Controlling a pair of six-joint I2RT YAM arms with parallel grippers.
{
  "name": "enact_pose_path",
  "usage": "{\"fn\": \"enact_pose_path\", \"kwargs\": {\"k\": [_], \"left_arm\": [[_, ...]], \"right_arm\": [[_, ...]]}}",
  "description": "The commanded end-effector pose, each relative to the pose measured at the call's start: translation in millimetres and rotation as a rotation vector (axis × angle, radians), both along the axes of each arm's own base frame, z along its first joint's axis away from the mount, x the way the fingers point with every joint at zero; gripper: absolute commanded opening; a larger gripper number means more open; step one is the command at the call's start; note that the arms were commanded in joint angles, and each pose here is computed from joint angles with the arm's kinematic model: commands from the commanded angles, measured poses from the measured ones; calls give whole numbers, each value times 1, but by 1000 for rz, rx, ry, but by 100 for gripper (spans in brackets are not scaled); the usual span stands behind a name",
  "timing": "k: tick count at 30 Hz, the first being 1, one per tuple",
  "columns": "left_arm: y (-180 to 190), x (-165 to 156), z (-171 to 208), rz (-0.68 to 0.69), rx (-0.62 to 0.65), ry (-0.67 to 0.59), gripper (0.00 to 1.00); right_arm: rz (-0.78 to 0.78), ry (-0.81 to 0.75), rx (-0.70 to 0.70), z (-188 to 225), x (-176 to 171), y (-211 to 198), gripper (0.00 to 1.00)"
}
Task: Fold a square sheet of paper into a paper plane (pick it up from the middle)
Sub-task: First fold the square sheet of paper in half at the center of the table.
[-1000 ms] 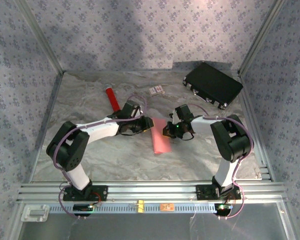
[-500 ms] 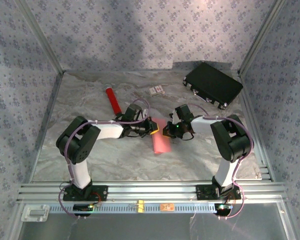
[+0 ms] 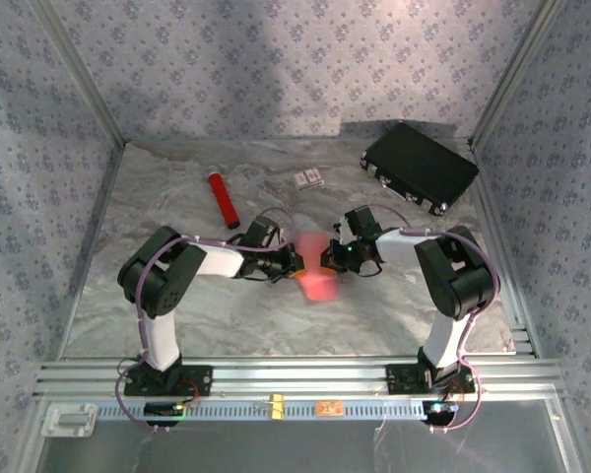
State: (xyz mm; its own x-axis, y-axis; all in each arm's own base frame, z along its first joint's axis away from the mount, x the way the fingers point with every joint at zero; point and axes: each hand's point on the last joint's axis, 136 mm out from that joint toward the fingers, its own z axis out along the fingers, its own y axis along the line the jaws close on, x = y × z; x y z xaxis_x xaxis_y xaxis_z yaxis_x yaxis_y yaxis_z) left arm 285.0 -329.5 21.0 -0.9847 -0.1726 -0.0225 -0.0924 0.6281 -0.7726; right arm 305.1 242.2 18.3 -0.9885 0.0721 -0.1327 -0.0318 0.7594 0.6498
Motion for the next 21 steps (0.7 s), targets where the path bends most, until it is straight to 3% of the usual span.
{"fn": "enact_pose_path", "kwargs": {"k": [1, 12, 21], "left_arm": [[26, -13, -37, 21, 117, 58, 0], [5, 16, 24, 7, 20, -43, 0], [2, 25, 5, -13, 42, -5, 0]], "right_arm": [[-40, 116, -160, -42, -25, -30, 0], [-37, 105, -165, -39, -24, -32, 0], [-31, 102, -168, -38, -25, -32, 0]]}}
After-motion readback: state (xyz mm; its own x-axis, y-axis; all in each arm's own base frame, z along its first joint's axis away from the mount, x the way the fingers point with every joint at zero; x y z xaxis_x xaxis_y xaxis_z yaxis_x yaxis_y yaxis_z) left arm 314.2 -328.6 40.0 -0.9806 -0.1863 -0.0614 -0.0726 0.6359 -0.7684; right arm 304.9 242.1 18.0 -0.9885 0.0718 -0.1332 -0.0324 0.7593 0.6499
